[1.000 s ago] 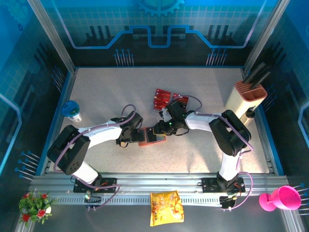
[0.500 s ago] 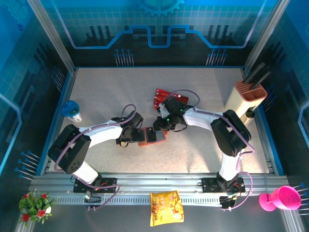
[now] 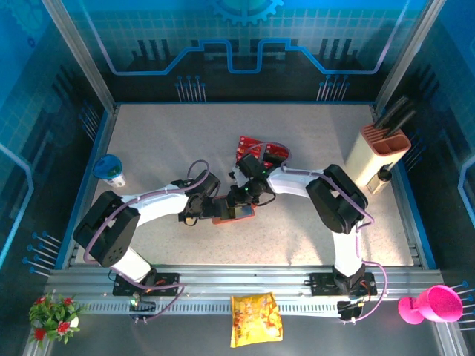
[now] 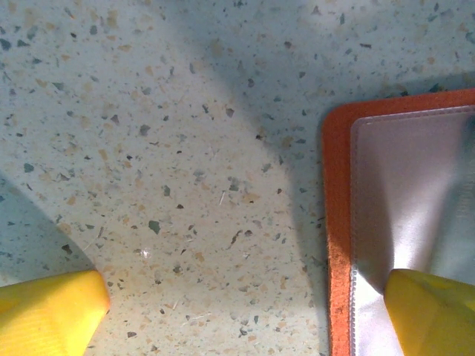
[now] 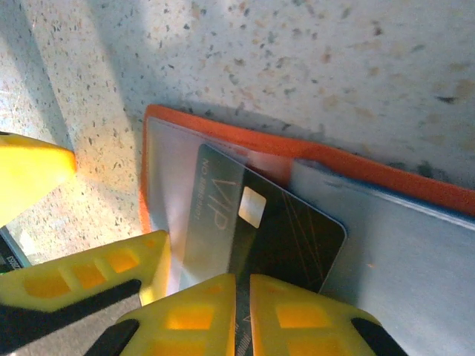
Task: Put the credit cards into the card holder
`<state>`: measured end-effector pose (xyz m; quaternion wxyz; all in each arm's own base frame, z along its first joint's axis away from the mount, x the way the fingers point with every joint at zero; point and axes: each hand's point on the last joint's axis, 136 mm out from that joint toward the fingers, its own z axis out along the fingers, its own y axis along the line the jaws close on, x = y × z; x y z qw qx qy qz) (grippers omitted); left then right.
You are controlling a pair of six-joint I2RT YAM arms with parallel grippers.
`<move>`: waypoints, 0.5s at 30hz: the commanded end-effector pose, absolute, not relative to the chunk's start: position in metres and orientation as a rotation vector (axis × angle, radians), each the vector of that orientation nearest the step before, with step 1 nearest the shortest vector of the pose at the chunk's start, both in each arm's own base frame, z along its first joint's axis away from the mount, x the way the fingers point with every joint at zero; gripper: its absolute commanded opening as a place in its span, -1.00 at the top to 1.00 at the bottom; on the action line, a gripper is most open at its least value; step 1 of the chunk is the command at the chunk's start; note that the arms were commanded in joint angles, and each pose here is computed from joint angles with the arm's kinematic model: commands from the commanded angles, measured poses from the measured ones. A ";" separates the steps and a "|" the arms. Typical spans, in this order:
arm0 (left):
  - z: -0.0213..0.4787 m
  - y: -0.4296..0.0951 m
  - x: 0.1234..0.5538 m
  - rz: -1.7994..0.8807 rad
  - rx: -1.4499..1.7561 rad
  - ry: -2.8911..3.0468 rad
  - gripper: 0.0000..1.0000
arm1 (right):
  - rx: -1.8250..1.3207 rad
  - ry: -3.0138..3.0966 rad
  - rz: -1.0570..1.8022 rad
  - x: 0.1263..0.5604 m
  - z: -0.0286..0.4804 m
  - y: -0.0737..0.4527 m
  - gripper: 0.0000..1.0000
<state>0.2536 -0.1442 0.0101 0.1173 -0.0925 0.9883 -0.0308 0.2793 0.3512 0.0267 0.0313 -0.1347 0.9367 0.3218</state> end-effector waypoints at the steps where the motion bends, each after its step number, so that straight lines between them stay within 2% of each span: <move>1: -0.011 -0.147 0.246 -0.099 -0.253 2.937 -0.98 | -0.415 2.915 1.037 0.271 0.026 0.363 0.72; 9: -0.010 -0.148 0.248 -0.115 -0.248 2.933 -0.98 | -0.356 2.804 1.036 0.288 0.073 0.341 0.66; 15: -0.004 -0.153 0.252 -0.142 -0.238 2.921 -0.99 | -0.235 2.797 0.797 0.297 0.081 0.279 0.31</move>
